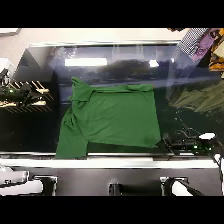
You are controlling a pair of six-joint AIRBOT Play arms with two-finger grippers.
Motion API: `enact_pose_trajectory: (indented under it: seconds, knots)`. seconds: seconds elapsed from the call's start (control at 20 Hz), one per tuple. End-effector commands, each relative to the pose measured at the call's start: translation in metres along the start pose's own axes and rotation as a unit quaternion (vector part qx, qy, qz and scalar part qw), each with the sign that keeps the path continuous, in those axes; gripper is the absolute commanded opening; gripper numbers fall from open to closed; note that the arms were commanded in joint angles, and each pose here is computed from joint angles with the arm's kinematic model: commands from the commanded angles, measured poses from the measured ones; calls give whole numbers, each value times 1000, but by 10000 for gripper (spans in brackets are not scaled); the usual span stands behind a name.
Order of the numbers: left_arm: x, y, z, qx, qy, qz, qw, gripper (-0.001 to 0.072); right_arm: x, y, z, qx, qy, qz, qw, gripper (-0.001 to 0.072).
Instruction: Fold the clothes and pants, and hang the long-sleeved shirts on hangers.
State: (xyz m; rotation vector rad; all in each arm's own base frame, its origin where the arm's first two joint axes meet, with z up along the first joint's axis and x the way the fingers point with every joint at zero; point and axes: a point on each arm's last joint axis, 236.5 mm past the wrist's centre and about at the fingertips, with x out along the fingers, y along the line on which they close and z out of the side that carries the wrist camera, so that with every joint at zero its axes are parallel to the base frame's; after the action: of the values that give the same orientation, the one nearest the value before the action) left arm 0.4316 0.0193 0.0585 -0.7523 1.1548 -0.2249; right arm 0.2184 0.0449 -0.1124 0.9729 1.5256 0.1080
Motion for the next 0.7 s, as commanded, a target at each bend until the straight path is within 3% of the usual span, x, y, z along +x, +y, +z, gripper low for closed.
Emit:
enact_pose_trajectory:
  seconds: [0.0, 0.05, 0.25, 0.65]
  knots:
    - [4, 1, 0, 0, 2, 0, 1000, 391, 2, 7, 0, 0, -3, 20, 1000, 66]
    - [4, 1, 0, 0, 2, 0, 1000, 391, 2, 9, 0, 1, -5, 23, 1000, 33]
    - [5, 10, -2, 33, 5, 6, 999, 391, 2, 13, -3, 2, 2, 30, 1000, 32]
    - [54, 70, -55, -12, 44, 17, 999, 391, 2, 13, -5, 3, 5, 32, 999, 32]
